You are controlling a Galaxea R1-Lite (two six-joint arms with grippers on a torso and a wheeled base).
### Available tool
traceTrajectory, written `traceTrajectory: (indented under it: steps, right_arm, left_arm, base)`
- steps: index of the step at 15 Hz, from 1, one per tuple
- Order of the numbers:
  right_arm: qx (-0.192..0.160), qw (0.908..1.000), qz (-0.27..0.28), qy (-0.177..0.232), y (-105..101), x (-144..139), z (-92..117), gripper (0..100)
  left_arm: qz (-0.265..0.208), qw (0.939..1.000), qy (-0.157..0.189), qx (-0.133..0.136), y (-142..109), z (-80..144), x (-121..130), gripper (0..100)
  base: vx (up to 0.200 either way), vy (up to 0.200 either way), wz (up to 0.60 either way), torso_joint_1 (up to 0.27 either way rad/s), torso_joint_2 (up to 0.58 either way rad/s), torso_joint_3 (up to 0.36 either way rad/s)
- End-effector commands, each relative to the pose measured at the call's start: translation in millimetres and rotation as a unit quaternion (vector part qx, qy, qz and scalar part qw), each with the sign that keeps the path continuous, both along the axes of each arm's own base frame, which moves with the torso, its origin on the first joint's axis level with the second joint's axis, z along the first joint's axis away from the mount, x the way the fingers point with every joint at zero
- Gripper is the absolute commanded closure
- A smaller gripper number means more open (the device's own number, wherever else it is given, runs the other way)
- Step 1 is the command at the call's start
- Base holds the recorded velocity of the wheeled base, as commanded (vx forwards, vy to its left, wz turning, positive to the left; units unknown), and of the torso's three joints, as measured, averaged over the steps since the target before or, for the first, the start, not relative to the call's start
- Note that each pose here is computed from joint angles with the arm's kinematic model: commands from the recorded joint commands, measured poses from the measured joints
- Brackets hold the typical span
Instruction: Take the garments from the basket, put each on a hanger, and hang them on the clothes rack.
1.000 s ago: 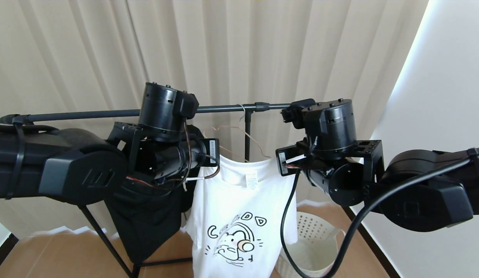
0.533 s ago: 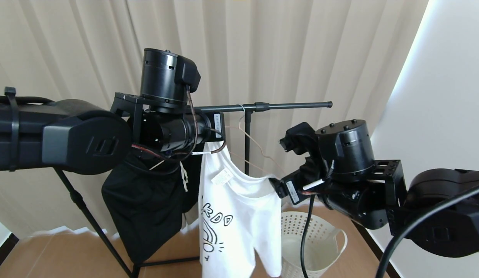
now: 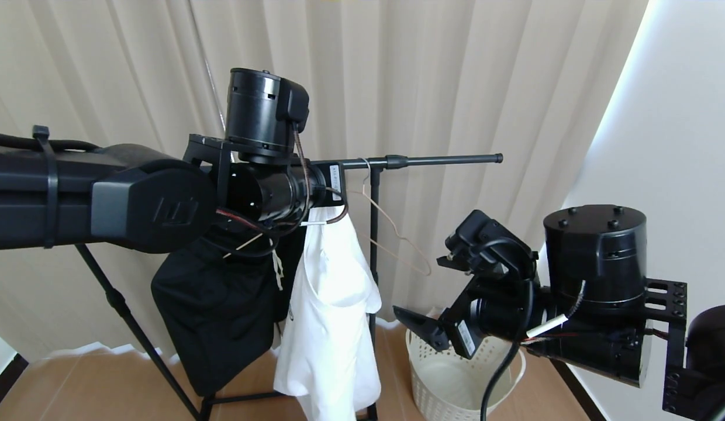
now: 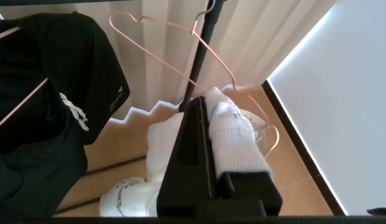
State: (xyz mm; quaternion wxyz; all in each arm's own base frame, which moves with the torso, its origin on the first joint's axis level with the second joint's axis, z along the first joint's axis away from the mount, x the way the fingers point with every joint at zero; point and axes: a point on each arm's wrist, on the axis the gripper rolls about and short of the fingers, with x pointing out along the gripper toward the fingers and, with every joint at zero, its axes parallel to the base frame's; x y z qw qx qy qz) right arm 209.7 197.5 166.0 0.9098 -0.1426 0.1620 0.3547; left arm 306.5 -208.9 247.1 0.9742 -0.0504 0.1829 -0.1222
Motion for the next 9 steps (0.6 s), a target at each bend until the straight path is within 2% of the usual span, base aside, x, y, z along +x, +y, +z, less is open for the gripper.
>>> traceTrajectory:
  steps: [1, 4, 5, 9]
  right_arm:
    - [0.004, 0.9999, 0.011, -0.004, 0, -1, -6, 0]
    - [0.021, 0.9997, 0.006, -0.014, 10, 9, -9, 0]
    - [0.041, 0.9990, -0.001, -0.016, 16, 15, -13, 0]
    - [0.050, 0.9986, -0.002, -0.016, 22, 21, -21, 0]
  left_arm:
    - [-0.001, 1.0000, 0.002, 0.001, -1, -2, -1, 100]
    - [-0.009, 1.0000, 0.003, 0.002, -5, -2, -5, 100]
    - [-0.014, 0.9999, 0.004, 0.004, -5, -1, -9, 100]
    - [-0.024, 0.9996, 0.002, 0.010, -9, -1, -15, 100]
  base:
    - [0.000, 0.000, 0.00, 0.000, 0.00, 0.000]
    - [0.000, 0.000, 0.00, 0.000, 0.00, 0.000]
    - [0.000, 0.000, 0.00, 0.000, 0.00, 0.000]
    - [0.000, 0.000, 0.00, 0.000, 0.00, 0.000]
